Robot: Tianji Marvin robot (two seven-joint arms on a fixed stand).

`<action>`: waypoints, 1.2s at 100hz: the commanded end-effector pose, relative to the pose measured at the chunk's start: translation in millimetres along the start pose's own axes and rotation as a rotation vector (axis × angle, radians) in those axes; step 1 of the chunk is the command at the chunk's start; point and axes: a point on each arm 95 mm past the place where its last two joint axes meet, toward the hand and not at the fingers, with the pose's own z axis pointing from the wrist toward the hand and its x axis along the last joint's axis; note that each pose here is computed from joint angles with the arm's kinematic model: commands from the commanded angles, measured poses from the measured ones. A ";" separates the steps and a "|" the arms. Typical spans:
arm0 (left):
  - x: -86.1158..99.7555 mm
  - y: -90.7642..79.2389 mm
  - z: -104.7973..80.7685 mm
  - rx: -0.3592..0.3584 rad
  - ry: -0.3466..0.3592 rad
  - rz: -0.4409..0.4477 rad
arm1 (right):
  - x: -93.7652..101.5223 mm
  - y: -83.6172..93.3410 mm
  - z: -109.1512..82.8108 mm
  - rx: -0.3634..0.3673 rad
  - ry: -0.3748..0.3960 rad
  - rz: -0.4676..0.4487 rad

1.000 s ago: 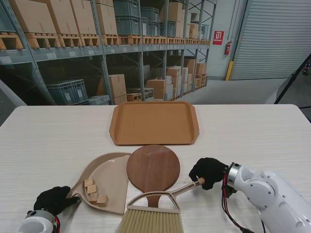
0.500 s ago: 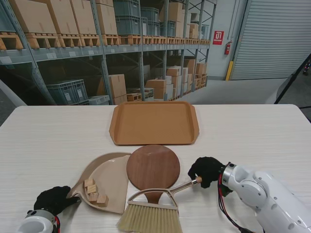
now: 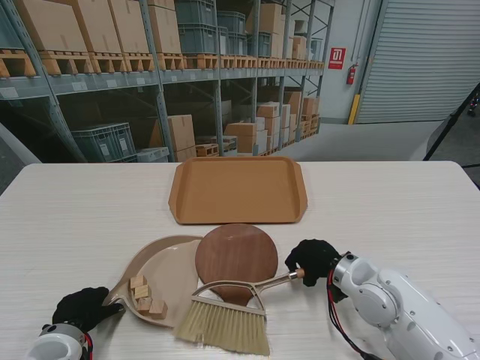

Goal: Sweep wood blocks off a wooden cutting board into a dustpan and pour them into a container

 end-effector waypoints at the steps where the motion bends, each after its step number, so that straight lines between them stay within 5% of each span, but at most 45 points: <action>1: 1.4 3.3 -1.0 -0.023 0.004 0.000 | 9.4 -6.3 2.8 0.008 0.006 0.019; 57: 1.4 3.5 -0.7 -0.023 0.004 0.001 | 30.2 -14.9 20.6 -0.090 -0.043 0.102; 98: 1.0 3.5 -0.2 -0.023 0.007 -0.001 | 42.6 -23.0 34.0 -0.123 0.002 0.168; 120: 0.8 3.3 -0.3 -0.022 0.006 -0.001 | 39.2 -18.5 30.7 -0.155 -0.061 0.228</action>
